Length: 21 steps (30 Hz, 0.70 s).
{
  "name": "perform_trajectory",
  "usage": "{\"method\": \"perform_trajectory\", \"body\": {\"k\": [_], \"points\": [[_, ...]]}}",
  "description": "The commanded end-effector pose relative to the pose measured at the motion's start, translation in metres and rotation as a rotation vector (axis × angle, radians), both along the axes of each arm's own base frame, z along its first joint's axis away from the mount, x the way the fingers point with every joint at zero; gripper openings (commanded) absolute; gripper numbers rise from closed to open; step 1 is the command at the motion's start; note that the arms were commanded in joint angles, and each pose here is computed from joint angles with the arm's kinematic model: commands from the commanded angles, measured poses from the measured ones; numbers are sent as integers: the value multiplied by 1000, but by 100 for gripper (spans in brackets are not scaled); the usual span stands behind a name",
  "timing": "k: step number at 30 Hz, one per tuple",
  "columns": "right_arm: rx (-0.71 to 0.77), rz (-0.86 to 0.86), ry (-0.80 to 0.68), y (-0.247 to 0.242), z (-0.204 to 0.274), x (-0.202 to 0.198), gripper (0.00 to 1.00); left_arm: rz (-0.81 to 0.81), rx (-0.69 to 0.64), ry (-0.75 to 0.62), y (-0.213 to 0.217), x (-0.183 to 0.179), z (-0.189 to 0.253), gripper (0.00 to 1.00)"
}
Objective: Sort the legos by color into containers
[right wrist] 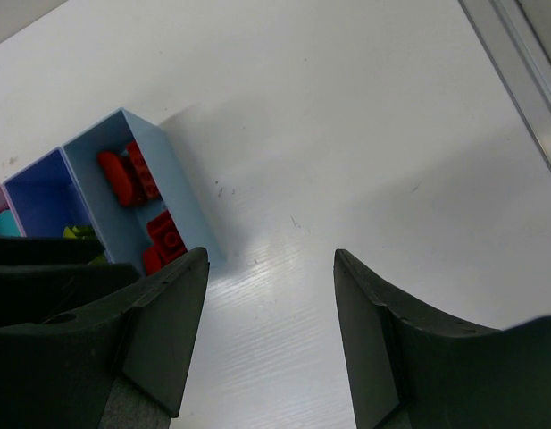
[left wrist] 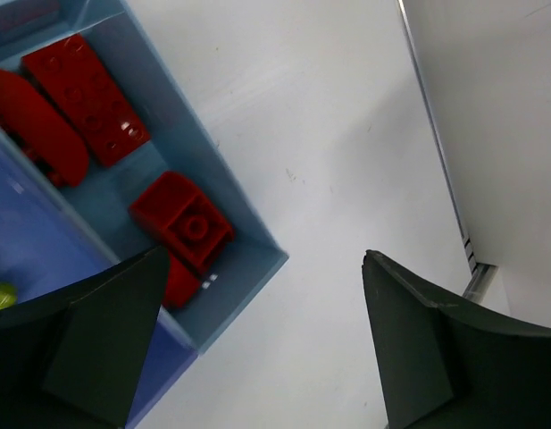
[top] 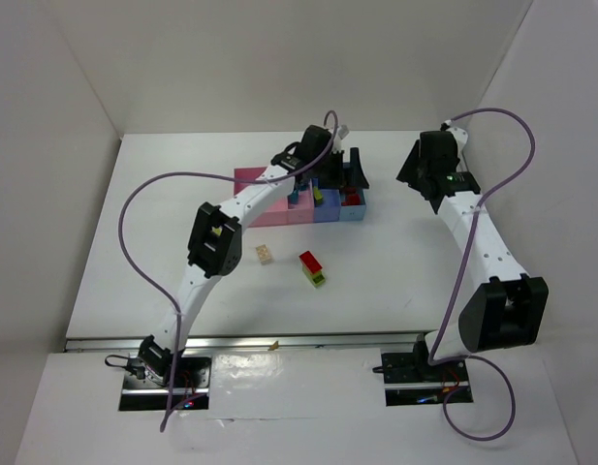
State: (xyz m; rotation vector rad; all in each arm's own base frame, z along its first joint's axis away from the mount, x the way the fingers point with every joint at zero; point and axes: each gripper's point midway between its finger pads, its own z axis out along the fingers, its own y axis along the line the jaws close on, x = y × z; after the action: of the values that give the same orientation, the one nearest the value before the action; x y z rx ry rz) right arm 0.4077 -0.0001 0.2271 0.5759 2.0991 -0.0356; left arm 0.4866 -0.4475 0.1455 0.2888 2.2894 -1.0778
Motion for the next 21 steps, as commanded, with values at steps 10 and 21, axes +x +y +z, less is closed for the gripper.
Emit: {"method": "perform_trajectory", "body": {"k": [10,21], "points": [[42,33,-54,11,8,13,66,401,445,-131,218,-47,87,99],[66,129,-34,47,-3,27,66,600,565,249,328,-142,-22,85]]}}
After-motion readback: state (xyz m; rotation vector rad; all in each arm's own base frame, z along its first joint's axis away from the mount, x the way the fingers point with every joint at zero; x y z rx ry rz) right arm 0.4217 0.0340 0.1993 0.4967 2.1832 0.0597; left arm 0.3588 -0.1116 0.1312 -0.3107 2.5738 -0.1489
